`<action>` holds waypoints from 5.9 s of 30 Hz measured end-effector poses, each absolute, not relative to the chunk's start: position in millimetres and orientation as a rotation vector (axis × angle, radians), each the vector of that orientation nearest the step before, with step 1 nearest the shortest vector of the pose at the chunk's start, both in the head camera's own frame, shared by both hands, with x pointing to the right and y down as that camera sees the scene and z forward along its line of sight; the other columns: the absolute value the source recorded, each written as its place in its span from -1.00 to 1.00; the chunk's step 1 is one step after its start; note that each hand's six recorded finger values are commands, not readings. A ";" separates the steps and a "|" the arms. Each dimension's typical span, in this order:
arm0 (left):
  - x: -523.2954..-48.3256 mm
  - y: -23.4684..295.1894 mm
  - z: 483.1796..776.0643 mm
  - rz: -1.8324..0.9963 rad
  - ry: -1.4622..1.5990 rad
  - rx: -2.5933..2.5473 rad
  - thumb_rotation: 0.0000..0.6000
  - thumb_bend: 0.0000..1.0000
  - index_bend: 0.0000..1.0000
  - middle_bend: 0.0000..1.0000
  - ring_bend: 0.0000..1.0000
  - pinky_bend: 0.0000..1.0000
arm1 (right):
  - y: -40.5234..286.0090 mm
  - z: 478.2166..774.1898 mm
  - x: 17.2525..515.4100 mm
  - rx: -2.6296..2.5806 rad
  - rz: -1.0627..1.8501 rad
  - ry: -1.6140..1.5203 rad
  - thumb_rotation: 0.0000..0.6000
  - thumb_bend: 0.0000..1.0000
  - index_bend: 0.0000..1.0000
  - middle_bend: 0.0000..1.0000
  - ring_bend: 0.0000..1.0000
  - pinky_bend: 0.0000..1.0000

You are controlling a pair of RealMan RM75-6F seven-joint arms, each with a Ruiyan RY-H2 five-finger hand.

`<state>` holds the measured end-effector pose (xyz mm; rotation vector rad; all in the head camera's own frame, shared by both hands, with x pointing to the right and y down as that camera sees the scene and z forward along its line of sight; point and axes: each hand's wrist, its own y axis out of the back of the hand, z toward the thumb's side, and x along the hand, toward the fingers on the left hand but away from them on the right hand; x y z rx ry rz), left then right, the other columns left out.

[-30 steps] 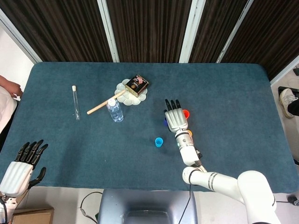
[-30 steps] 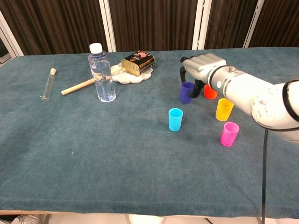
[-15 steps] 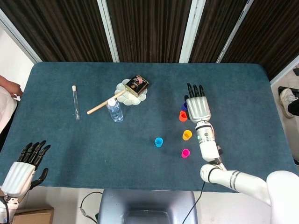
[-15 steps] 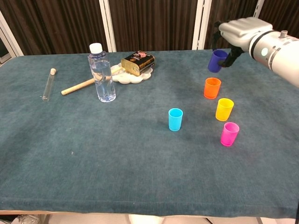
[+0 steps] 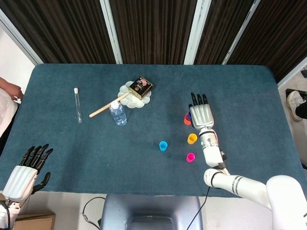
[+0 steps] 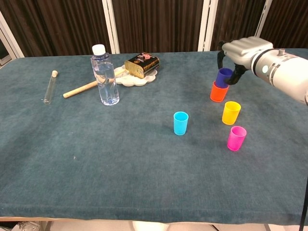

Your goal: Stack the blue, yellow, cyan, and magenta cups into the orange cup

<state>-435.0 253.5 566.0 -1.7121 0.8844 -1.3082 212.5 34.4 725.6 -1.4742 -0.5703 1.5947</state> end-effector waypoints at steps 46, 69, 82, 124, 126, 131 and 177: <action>-432.5 256.6 566.4 -1.302 0.875 -1.724 1.00 -0.07 -1.00 -1.00 -1.00 -0.88 | 113.2 723.7 238.6 -1.683 1.480 -0.338 1.00 -0.14 0.10 -0.99 -1.00 -1.00; -431.9 255.7 571.4 -1.326 0.858 -1.716 1.00 -0.06 -1.00 -1.00 -1.00 -0.88 | 21.4 691.5 232.7 -1.571 1.501 -0.801 1.00 -0.13 0.25 -0.87 -1.00 -1.00; -434.1 253.4 572.0 -1.333 0.862 -1.714 1.00 -0.06 -1.00 -1.00 -1.00 -0.88 | 24.3 730.2 219.4 -1.587 1.564 -0.733 1.00 -0.13 0.22 -0.87 -1.00 -1.00; -435.0 256.1 564.6 -1.308 0.877 -1.721 1.00 -0.06 -1.00 -1.00 -1.00 -0.88 | 139.9 719.5 135.5 -1.884 1.287 -0.347 1.00 -0.06 -0.16 -1.00 -1.00 -1.00; -435.2 256.2 564.3 -1.308 0.877 -1.720 1.00 -0.06 -1.00 -1.00 -1.00 -0.88 | 139.3 722.1 132.9 -1.883 1.290 -0.351 1.00 -0.06 -0.12 -1.00 -1.00 -1.00; -436.3 256.2 563.3 -1.307 0.882 -1.719 1.00 -0.07 -1.00 -1.00 -1.00 -0.88 | 136.7 726.5 130.0 -1.879 1.301 -0.367 1.00 -0.04 -0.01 -1.00 -1.00 -1.00; -431.9 256.1 571.7 -1.326 0.852 -1.727 1.00 -0.07 -1.00 -1.00 -1.00 -0.88 | 32.1 726.1 231.5 -1.572 1.560 -0.792 1.00 0.01 0.09 -0.92 -1.00 -1.00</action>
